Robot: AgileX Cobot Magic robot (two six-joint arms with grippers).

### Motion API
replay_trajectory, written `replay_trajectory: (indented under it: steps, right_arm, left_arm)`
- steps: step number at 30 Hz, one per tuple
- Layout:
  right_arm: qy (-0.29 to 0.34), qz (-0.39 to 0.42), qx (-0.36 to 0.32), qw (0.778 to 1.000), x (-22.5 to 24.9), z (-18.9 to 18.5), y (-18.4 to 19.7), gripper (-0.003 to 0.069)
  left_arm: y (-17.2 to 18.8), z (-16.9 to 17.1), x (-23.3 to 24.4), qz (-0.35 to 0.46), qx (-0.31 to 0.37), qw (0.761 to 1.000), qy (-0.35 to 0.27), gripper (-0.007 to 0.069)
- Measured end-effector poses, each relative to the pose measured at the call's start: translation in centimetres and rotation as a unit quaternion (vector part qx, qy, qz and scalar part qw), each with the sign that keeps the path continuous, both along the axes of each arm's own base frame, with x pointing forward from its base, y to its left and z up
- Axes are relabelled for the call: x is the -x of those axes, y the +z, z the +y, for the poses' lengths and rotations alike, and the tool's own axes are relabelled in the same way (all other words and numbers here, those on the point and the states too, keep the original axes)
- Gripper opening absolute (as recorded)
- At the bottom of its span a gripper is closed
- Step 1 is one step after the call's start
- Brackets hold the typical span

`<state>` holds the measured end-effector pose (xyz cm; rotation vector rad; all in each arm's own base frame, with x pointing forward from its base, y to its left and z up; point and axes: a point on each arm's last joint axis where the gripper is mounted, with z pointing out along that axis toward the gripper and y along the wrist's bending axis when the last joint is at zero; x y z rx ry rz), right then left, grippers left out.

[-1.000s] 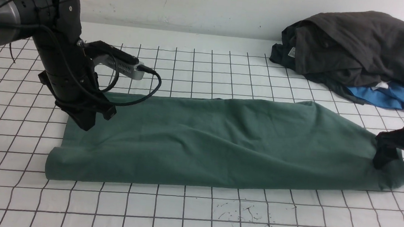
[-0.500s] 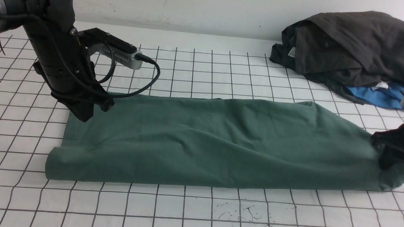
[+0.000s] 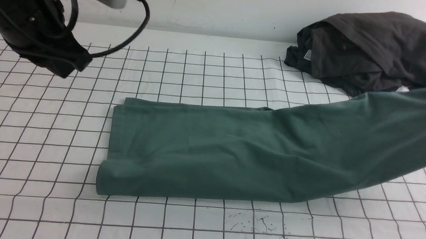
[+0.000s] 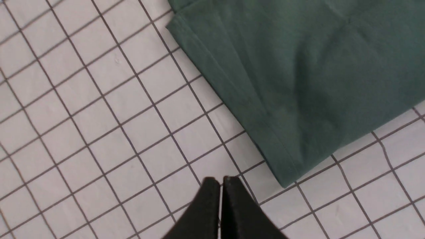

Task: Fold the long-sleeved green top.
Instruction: Use the right arm to drag the right edge of the fabric to the left and folds it over the left edge

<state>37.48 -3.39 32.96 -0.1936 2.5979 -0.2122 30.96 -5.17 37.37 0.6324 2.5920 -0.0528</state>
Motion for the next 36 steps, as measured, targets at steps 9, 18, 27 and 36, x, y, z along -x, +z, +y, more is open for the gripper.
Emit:
replay_trajectory:
  steps: [9, 18, 27, 36]
  right_arm:
    - [0.223, -0.069, -0.065, 0.970, 1.0, 15.9, 6.7, 0.0025]
    - [0.349, -0.014, -0.133, 0.928, 0.4, 31.7, 0.0, 0.0025]
    - [0.349, 0.023, -0.207, 0.914, -1.1, 39.1, -7.7, 0.0029]
    - [0.343, 0.022, -0.266, 0.900, -1.4, 40.2, -7.6, 0.0269]
  left_arm:
    - [5.0, 0.7, 5.1, -0.075, 0.011, 0.997, -0.001, -0.0007]
    - [8.4, 1.8, 9.8, -0.135, 0.012, 0.990, 0.025, -0.0007]
    - [9.6, 2.1, 12.3, -0.163, 0.025, 0.986, 0.037, -0.0007]
    - [9.6, 2.1, 12.5, -0.163, 0.028, 0.986, 0.037, -0.0007]
